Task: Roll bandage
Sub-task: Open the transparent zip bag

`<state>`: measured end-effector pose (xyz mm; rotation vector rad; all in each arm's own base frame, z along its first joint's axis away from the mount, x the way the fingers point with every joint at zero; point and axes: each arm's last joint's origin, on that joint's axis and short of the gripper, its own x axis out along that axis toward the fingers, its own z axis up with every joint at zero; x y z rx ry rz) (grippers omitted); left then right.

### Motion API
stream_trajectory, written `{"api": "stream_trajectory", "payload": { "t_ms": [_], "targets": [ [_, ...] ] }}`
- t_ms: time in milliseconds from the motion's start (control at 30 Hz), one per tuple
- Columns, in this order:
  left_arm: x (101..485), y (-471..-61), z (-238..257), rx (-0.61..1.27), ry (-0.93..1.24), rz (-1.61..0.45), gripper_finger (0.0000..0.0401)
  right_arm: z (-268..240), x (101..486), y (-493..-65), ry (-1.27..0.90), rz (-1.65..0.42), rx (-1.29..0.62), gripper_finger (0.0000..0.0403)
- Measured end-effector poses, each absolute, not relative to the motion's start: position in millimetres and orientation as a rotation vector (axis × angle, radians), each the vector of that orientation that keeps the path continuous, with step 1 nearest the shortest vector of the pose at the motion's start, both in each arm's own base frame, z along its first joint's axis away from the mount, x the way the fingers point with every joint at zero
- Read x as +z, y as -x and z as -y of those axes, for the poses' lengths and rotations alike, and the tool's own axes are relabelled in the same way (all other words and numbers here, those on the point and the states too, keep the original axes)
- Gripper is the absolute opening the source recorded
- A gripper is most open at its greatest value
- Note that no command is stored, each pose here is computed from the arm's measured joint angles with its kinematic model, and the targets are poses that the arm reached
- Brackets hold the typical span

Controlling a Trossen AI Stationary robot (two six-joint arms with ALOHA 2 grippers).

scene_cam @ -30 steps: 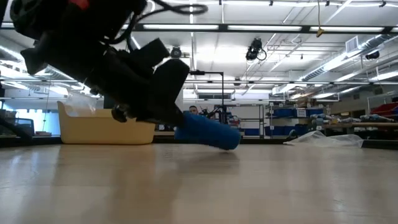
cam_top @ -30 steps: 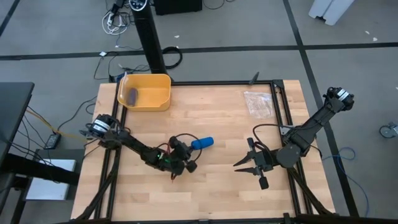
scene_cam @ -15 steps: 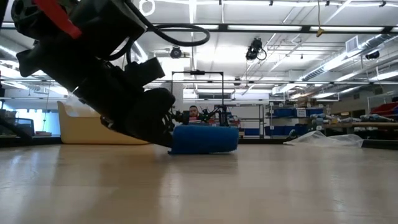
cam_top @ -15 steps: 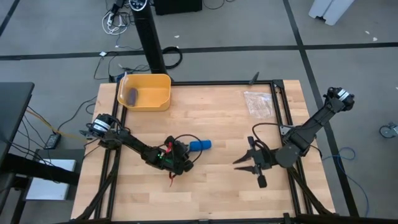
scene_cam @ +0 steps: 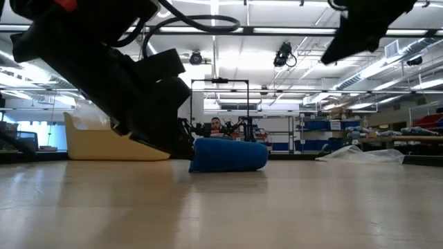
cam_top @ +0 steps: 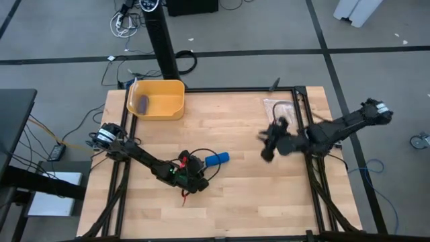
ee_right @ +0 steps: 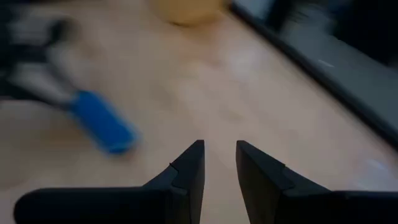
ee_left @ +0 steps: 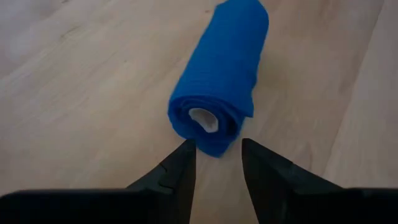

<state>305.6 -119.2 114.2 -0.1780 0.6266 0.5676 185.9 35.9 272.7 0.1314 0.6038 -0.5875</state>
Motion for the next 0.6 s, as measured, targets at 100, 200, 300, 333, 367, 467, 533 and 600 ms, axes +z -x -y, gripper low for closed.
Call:
{"api": "stream_trajectory", "payload": {
  "t_ms": [100, 200, 300, 333, 367, 467, 533, 600],
  "targets": [
    [117, -306, 122, 0.57, 0.153, -0.657, 0.0136, -1, 269, -177, -0.14, -0.703, -0.76, 0.009],
    [120, -306, 125, 0.574, 0.154, -0.677, 0.0136, 34, 264, -172, -0.181, -0.795, -0.898, 0.0085],
    [128, -308, 129, 0.565, 0.17, -0.642, 0.0136, 69, 254, -172, -0.241, -0.866, -0.959, 0.0081],
    [132, -308, 131, 0.564, 0.179, -0.618, 0.0136, 81, 249, -172, -0.26, -0.883, -0.964, 0.008],
    [135, -307, 132, 0.561, 0.183, -0.601, 0.0136, 92, 244, -172, -0.285, -0.899, -0.971, 0.0079],
    [144, -304, 133, 0.546, 0.211, -0.561, 0.0136, 122, 223, -171, -0.367, -0.949, -0.971, 0.0077],
    [151, -300, 134, 0.524, 0.241, -0.526, 0.0136, 136, 207, -170, -0.412, -1.0, -0.975, 0.0075],
    [159, -296, 135, 0.493, 0.259, -0.49, 0.0136, 146, 194, -170, -0.441, -1.062, -0.995, 0.0073]
  ]
}}
